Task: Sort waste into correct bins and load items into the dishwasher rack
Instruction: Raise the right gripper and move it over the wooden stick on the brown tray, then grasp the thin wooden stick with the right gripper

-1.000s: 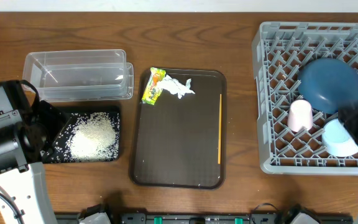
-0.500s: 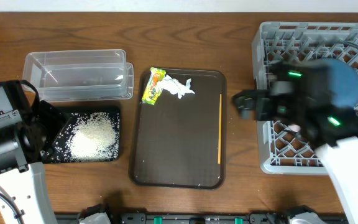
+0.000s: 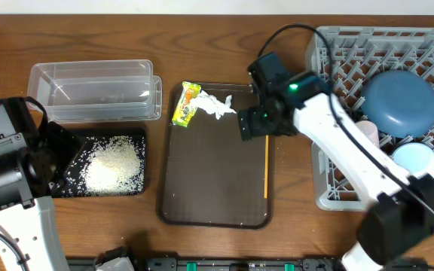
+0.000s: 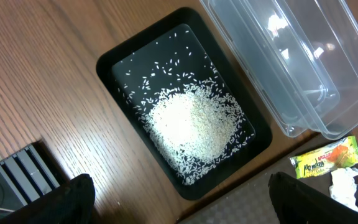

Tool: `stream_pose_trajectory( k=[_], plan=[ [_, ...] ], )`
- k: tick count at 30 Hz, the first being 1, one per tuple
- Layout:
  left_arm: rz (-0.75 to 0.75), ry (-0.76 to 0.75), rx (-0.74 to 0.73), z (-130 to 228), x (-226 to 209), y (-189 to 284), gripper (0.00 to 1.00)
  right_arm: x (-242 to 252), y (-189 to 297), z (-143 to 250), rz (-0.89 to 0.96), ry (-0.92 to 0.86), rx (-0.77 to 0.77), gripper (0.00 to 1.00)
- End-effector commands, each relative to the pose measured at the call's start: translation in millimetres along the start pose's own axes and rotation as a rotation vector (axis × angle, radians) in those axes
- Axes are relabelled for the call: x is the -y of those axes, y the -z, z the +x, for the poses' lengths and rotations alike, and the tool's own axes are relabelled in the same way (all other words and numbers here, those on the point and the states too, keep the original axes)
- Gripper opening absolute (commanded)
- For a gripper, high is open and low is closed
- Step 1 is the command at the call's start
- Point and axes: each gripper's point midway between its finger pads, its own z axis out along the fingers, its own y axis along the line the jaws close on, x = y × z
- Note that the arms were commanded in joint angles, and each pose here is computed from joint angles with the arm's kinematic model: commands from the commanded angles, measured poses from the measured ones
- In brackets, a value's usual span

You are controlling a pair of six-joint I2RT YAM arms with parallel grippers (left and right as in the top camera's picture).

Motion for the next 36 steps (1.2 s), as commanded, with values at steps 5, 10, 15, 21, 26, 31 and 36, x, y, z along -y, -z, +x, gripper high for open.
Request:
stream_pose_trajectory(
  k=[5,10,15,21,26,31,36],
  plan=[
    [-0.011,0.016,0.023,-5.1,-2.7,3.1,0.92,-9.4,-53.9,12.8,0.008,-0.068,-0.154,0.71],
    [-0.011,0.016,0.023,-5.1,-2.7,3.1,0.92,6.7,-71.7,17.4,0.118,-0.166,-0.179,0.72],
    [-0.011,0.016,0.023,-5.1,-2.7,3.1,0.92,8.5,-85.2,19.2,0.125,-0.167,-0.193,0.72],
    [-0.011,0.016,0.022,-5.1,-2.7,3.1,0.92,10.8,-99.1,22.5,0.119,-0.161,-0.184,0.71],
    [-0.011,0.016,0.022,-5.1,-2.7,3.1,0.92,14.7,-104.9,28.0,0.130,-0.166,-0.193,0.71],
    [-0.011,0.016,0.022,-5.1,-2.7,3.1,0.92,17.5,-109.1,29.2,0.136,-0.157,-0.188,0.73],
    [-0.011,0.016,0.022,-5.1,-2.7,3.1,0.92,18.4,-117.0,35.6,0.137,-0.151,-0.193,0.71]
  ],
)
